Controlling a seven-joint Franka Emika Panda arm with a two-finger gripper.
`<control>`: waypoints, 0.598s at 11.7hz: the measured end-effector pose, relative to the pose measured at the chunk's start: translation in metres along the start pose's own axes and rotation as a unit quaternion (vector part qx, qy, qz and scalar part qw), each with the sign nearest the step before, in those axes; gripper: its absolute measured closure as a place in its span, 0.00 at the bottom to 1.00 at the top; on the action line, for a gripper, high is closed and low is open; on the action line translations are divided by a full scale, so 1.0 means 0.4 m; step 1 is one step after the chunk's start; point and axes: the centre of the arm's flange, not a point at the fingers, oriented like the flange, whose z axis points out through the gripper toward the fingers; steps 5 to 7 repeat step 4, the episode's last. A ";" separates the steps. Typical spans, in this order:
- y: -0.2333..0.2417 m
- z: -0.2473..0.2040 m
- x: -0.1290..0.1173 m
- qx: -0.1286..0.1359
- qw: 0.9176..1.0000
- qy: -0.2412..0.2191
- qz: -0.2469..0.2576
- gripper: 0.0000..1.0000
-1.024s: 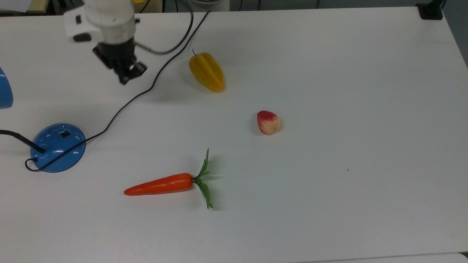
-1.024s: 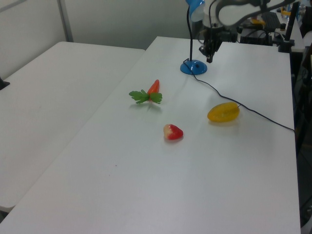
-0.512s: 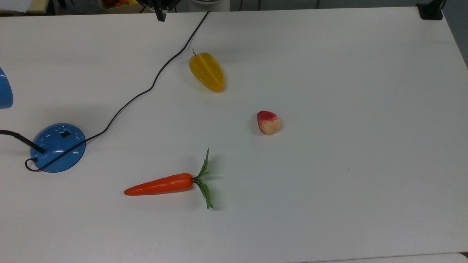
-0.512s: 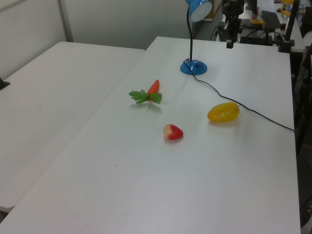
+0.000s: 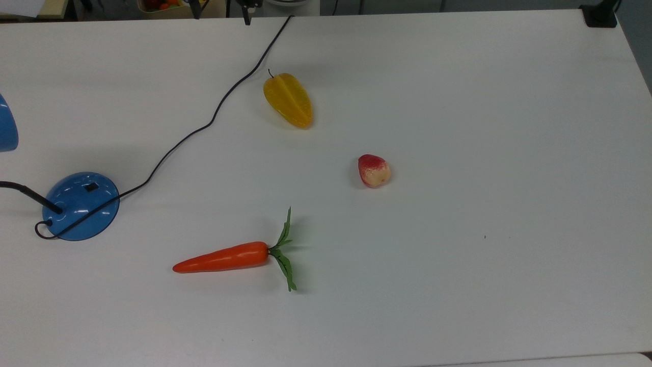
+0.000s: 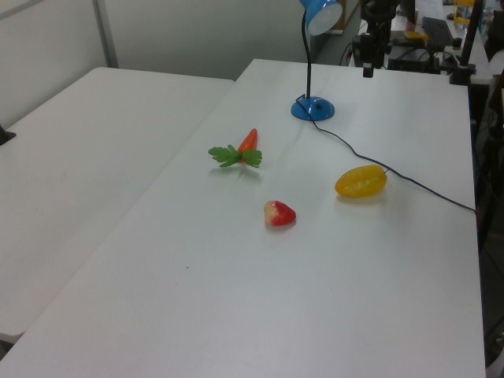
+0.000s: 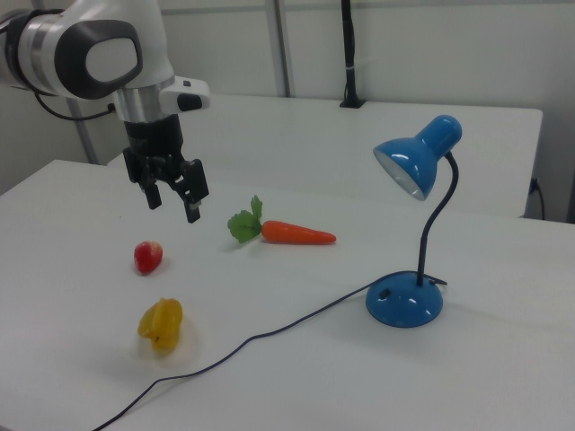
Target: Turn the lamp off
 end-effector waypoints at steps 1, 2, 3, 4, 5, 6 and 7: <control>0.006 -0.005 0.001 0.000 1.000 0.002 0.002 0.00; 0.013 -0.008 0.001 0.000 1.000 0.003 0.005 0.00; 0.018 -0.009 0.002 0.000 1.000 0.004 0.006 0.00; 0.021 -0.010 0.002 0.000 1.000 0.004 0.008 0.00; 0.021 -0.010 0.002 0.000 1.000 0.004 0.008 0.00; 0.021 -0.010 0.002 0.000 1.000 0.004 0.008 0.00; 0.021 -0.010 0.002 0.000 1.000 0.004 0.008 0.00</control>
